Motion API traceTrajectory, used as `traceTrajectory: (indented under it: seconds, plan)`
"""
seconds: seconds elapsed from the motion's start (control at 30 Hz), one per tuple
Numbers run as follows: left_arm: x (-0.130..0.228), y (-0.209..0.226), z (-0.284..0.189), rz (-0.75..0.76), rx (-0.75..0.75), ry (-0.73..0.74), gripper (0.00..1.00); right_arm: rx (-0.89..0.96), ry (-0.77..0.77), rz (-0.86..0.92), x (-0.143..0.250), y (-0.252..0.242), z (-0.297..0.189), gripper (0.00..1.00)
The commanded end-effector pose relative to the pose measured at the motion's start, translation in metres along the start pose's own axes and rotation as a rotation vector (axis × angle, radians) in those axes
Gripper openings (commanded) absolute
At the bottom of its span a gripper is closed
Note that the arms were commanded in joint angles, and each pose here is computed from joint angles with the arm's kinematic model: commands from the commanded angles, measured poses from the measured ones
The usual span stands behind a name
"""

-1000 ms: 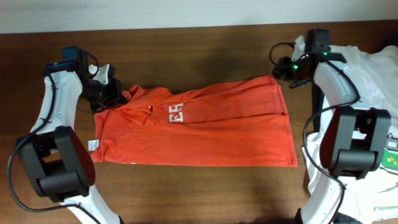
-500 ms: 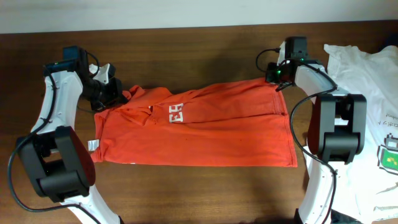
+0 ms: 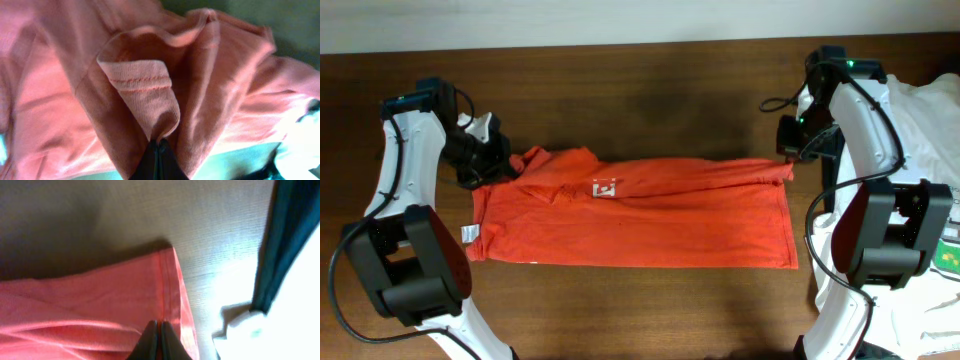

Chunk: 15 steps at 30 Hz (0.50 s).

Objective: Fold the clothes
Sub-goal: 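Fold the shirt's top half down toward the bottom with both grippers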

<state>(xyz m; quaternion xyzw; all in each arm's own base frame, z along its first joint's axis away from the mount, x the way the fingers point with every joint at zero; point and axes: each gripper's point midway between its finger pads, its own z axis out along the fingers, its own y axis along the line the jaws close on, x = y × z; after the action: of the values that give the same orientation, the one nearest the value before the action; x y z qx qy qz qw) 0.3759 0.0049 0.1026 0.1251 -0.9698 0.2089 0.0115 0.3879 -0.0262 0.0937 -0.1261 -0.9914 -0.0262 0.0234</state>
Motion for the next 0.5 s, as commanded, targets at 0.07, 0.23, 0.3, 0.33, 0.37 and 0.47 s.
traceTrajectory:
  seconds: [0.07,0.23,0.3,0.33,0.37,0.47]
  plan:
    - [0.033,0.037,-0.020,-0.023,-0.240,0.097,0.00,0.147,0.118,0.006,0.032,-0.028,-0.008,0.04]
    - [0.059,0.051,-0.015,-0.049,-0.301,0.201,0.00,0.188,0.263,0.001,0.067,-0.037,0.002,0.04]
    - [0.071,0.057,-0.007,-0.061,-0.310,0.247,0.00,0.194,0.305,0.000,0.078,-0.039,0.010,0.04]
    - [0.077,0.059,-0.003,-0.067,-0.310,0.270,0.00,0.198,0.326,-0.001,0.083,-0.040,0.014,0.04]
    - [0.086,0.063,0.003,-0.075,-0.314,0.303,0.00,0.204,0.360,-0.002,0.092,-0.041,0.020,0.05]
    - [0.096,0.070,0.017,-0.083,-0.319,0.333,0.01,0.211,0.411,-0.003,0.106,-0.044,0.031,0.08]
